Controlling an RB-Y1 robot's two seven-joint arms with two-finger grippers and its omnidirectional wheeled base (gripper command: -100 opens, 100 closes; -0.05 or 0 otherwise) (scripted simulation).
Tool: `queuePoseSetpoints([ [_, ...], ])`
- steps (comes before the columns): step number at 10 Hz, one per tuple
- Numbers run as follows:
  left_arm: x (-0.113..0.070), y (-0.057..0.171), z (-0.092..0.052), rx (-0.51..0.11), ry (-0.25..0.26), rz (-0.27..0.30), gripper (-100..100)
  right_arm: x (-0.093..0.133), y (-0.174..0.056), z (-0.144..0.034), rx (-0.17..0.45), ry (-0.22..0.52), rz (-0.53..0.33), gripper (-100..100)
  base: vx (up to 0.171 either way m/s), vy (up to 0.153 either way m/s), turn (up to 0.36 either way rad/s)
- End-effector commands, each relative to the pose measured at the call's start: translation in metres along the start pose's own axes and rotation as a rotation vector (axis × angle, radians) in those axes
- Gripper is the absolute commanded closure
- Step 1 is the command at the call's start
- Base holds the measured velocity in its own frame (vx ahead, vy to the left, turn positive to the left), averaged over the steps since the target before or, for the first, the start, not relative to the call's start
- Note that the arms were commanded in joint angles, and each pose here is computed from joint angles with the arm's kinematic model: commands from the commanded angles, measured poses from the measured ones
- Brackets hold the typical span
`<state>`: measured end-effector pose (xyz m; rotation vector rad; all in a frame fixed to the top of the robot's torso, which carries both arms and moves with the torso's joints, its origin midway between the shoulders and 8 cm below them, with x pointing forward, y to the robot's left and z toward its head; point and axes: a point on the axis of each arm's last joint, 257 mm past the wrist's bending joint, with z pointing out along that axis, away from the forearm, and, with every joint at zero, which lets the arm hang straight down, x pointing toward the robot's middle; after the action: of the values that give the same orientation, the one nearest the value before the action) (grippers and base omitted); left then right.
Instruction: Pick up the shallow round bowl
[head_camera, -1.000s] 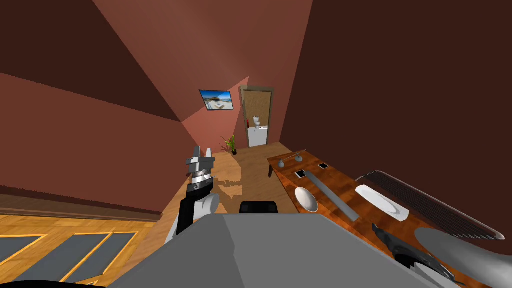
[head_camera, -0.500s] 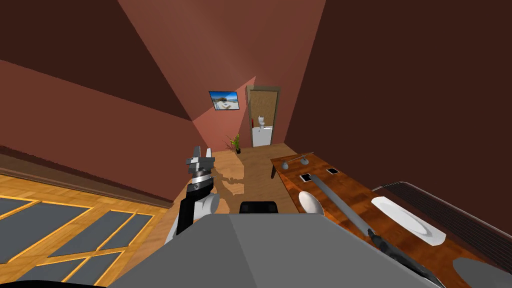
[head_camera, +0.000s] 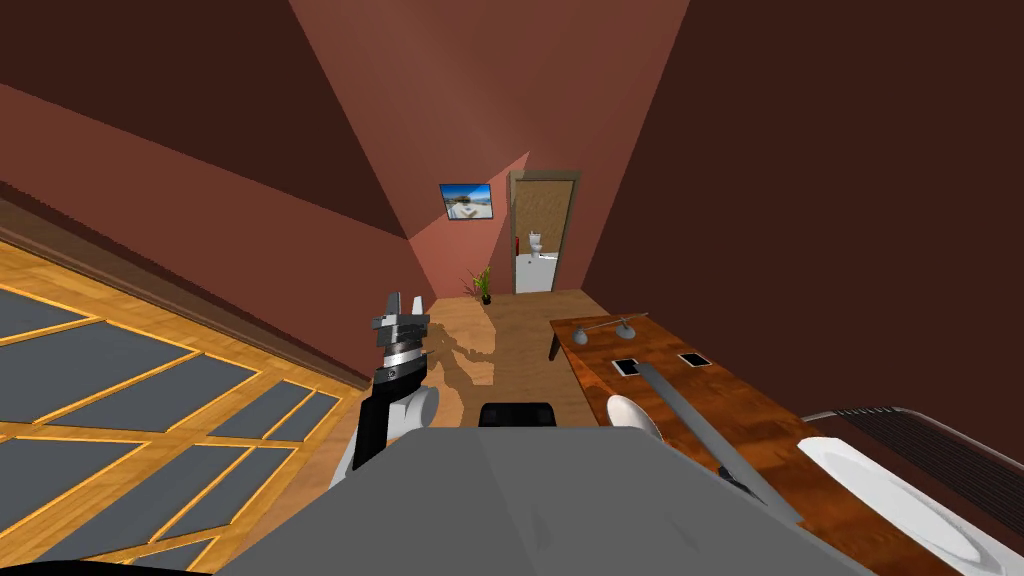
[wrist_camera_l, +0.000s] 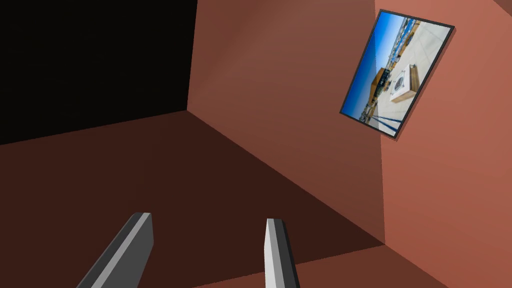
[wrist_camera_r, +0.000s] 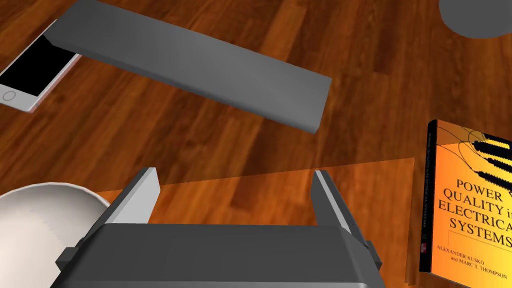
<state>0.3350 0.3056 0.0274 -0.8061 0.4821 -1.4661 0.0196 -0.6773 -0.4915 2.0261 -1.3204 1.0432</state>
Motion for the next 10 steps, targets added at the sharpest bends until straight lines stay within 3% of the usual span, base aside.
queuePoseSetpoints([
  [1,0.000,0.000,0.000,0.000,0.000,0.000,0,-0.032,-0.011,-0.006,0.014,-0.035,0.103,-100,-0.016,-0.027,0.358],
  [2,0.000,0.000,0.000,0.000,0.000,0.000,0,-0.033,-0.007,-0.007,0.005,-0.034,0.110,-100,-0.010,-0.031,0.076],
  [4,0.000,0.000,0.000,0.000,0.000,0.000,0,-0.075,-0.020,-0.017,0.010,-0.079,0.239,-100,-0.016,-0.026,0.176],
  [5,0.000,0.000,0.000,0.000,0.000,0.000,0,-0.075,-0.020,-0.017,0.010,-0.079,0.239,-100,-0.012,-0.023,0.089],
  [8,0.000,0.000,0.000,0.000,0.000,0.000,0,-0.133,-0.043,-0.037,0.010,-0.148,0.380,-100,-0.015,-0.029,0.153],
  [10,0.000,0.000,0.000,0.000,0.000,0.000,0,-0.133,-0.043,-0.037,0.010,-0.148,0.380,-100,-0.007,-0.014,0.008],
])
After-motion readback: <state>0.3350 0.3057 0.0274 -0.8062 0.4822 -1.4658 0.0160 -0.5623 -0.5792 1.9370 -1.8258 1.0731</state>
